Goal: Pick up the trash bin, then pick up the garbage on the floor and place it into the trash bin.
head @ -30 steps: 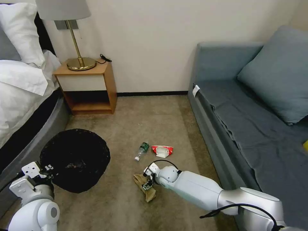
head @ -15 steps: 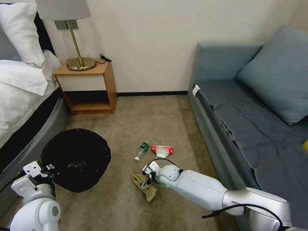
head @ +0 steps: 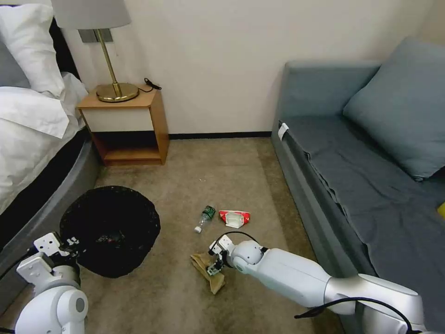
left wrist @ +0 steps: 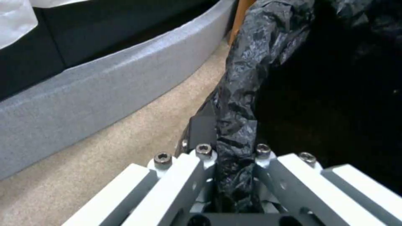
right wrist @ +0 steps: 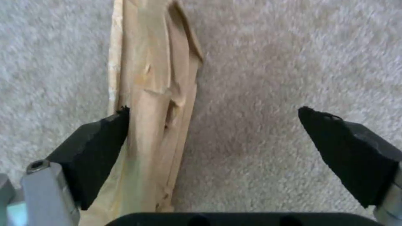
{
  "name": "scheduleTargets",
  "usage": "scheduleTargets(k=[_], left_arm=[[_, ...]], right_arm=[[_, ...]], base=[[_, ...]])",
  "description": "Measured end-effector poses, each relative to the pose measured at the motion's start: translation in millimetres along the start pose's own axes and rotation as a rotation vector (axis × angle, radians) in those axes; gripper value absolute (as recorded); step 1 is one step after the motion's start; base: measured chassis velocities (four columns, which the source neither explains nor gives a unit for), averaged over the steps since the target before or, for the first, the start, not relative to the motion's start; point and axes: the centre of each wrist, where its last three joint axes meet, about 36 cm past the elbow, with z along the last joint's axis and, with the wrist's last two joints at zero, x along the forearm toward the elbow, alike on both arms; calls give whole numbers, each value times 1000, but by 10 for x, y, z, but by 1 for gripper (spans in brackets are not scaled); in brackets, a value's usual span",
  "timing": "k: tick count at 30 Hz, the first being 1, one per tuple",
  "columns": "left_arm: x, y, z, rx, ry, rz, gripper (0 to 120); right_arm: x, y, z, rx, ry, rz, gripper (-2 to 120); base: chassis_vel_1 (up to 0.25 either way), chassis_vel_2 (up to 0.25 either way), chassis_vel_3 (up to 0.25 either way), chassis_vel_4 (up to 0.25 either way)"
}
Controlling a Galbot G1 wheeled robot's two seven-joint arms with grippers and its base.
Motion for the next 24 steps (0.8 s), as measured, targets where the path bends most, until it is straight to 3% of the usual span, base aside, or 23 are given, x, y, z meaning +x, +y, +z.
scheduleTargets(k=[7, 9, 24], left_arm=[[-15, -6, 8, -4, 1, 0, 2], [-22, -12, 19, -7, 3, -1, 2], [-40, -18, 31, -6, 5, -2, 2]], right_arm=[[-23, 67, 27, 10, 1, -13, 93], [-25, 93, 38, 14, 2, -23, 81], [-26, 183, 89, 31, 5, -58, 30]], base=[[0, 0, 0, 0], [0, 0, 0, 0], [0, 0, 0, 0]])
